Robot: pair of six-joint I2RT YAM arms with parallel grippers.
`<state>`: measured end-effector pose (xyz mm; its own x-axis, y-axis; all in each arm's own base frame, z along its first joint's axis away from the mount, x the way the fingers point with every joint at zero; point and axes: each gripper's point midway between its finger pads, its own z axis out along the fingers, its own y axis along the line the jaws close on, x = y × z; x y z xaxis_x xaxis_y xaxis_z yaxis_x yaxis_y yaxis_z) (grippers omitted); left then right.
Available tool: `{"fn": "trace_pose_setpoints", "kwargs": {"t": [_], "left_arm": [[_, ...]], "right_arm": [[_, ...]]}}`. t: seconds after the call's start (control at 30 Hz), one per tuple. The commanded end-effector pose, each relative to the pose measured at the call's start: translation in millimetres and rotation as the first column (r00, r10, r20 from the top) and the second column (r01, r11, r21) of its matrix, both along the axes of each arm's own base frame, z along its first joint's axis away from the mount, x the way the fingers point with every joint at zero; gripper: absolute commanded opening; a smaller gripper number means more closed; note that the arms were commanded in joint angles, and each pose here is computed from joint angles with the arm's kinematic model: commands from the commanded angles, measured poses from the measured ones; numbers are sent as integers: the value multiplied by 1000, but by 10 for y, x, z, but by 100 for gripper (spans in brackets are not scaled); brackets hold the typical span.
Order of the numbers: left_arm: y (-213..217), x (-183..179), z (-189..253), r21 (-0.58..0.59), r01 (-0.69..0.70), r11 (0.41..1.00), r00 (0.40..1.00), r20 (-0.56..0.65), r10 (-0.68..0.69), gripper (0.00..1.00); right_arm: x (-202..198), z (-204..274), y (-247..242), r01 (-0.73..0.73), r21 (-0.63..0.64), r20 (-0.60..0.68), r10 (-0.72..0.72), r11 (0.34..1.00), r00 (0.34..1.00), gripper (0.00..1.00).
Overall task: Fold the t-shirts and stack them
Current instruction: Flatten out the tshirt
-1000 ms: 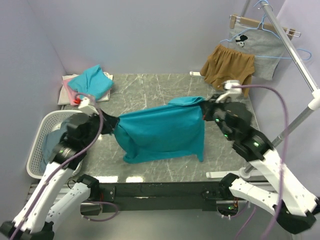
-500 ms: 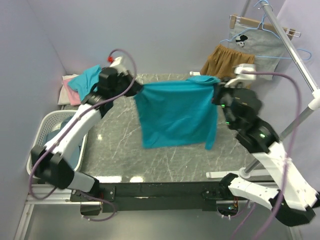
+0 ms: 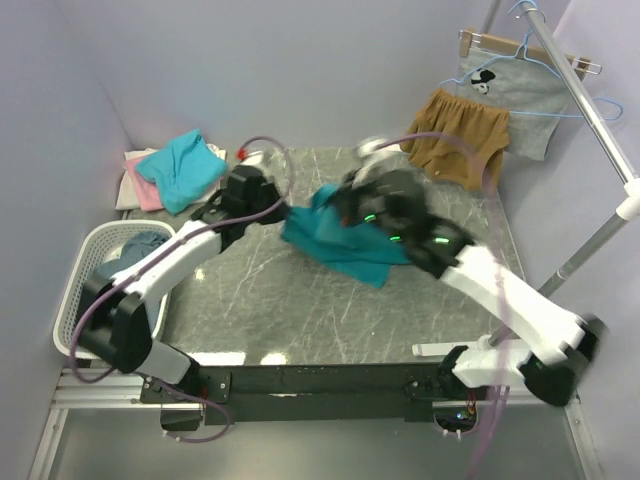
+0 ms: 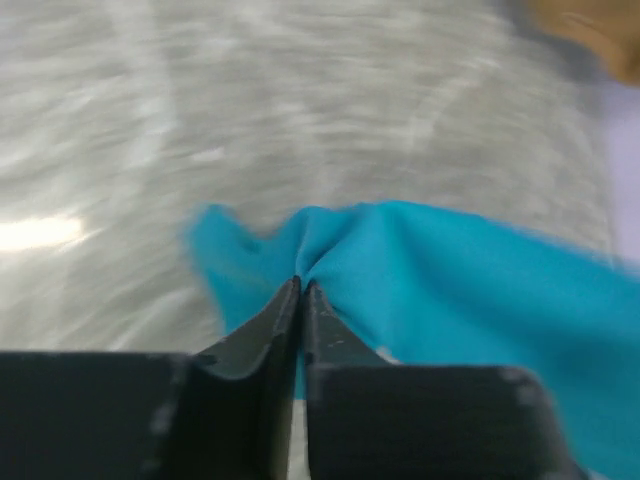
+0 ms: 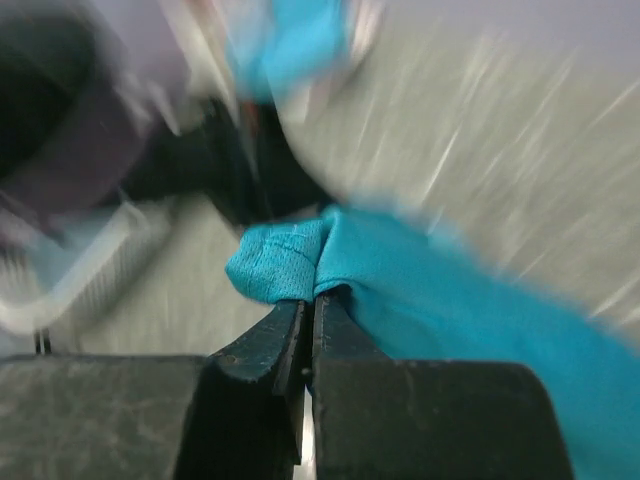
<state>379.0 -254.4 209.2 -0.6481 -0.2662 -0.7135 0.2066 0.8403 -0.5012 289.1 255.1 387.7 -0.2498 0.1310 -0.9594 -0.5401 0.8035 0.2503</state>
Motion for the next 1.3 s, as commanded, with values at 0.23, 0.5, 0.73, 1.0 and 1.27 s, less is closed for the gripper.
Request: {"fn": "trace_pose_setpoints", "kwargs": {"t": [0.23, 0.5, 0.73, 1.0, 1.27], "left_arm": [[1569, -377, 160, 19, -505, 863, 856, 141, 498, 85], [1571, -429, 63, 56, -487, 872, 871, 113, 479, 89], [1568, -464, -127, 71, -486, 871, 873, 80, 480, 88], [1624, -478, -35, 80, -490, 868, 870, 115, 480, 89], [1465, -331, -290, 71, -451, 890, 892, 77, 446, 91]], "right_arm": [[-1816, -2389, 1276, -465, -157, -535, 320, 872, 782, 0], [-1741, -2086, 1164, -391, -218, -448, 264, 894, 854, 0], [-872, -2287, 176, 84, -450, -318, -247, 889, 915, 0], [-89, -1556, -897, 421, -238, -204, -469, 875, 860, 0], [-367, -2115, -1087, 391, -310, -344, -485, 867, 804, 0]]}}
